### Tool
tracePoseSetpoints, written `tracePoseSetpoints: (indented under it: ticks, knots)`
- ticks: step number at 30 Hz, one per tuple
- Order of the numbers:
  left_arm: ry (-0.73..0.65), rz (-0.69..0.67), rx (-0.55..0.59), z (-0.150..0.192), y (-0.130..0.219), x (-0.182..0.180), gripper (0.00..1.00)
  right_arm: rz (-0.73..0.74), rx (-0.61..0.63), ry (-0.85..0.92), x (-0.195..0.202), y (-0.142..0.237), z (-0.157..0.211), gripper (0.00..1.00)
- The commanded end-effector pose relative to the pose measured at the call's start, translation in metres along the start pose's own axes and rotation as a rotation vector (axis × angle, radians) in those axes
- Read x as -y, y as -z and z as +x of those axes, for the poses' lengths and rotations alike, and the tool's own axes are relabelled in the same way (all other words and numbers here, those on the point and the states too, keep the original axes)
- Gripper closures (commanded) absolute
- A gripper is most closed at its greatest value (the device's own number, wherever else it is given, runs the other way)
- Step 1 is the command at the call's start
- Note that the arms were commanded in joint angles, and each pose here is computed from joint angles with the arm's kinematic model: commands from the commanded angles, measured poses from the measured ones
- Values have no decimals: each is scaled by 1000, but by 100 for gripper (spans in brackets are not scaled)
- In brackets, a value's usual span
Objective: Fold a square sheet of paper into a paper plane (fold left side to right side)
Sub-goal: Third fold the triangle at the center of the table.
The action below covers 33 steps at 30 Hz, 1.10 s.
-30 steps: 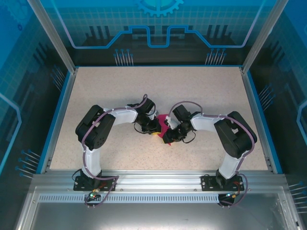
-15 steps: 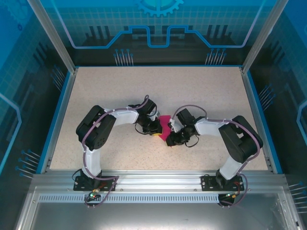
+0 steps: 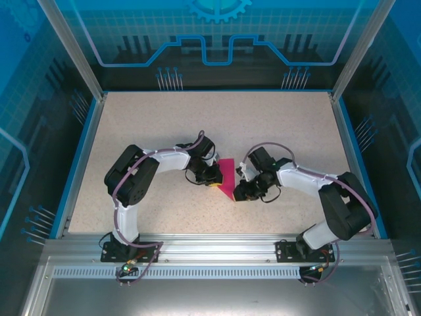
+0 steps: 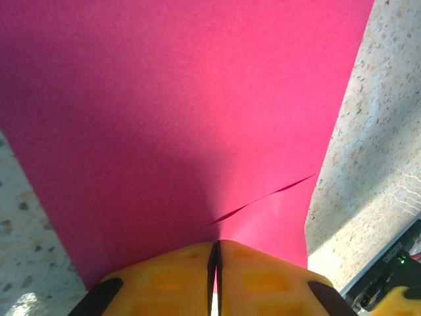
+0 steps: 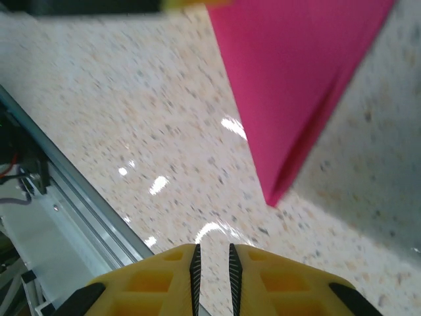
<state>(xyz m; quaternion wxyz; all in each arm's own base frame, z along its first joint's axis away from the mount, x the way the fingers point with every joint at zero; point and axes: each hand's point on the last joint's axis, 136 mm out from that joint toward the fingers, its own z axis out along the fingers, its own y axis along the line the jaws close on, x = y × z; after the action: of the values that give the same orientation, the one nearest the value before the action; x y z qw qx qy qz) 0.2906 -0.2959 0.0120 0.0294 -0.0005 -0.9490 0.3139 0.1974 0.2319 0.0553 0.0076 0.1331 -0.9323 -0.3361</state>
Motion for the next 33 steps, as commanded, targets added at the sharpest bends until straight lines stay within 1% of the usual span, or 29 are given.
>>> tracePoseSetpoints:
  ticks: [1,4,7,10,13,18,23,27,33]
  knots:
    - [44,-112,-2,1,-5,-30,86,-21,8,-10,-9,-7,-17,79]
    - [44,-111,-4,2,-5,-30,86,15,-6,-37,0,-21,-25,81]
    - [43,-109,0,1,-3,-28,86,70,-42,-77,19,-34,-20,84]
    - [37,-103,7,0,-1,-25,86,113,-92,-116,36,-43,-7,87]
    - [28,-95,17,-1,4,-20,85,186,-119,-151,53,-45,6,89]
    - [18,-67,55,0,22,-5,79,256,-150,-194,74,-46,20,92]
    - [0,-21,71,15,34,15,80,291,-160,-203,83,-48,23,94]
    - [-7,14,50,29,27,30,84,298,-168,-209,86,-51,23,96]
    - [21,20,18,35,9,31,87,299,-170,-211,87,-52,24,96]
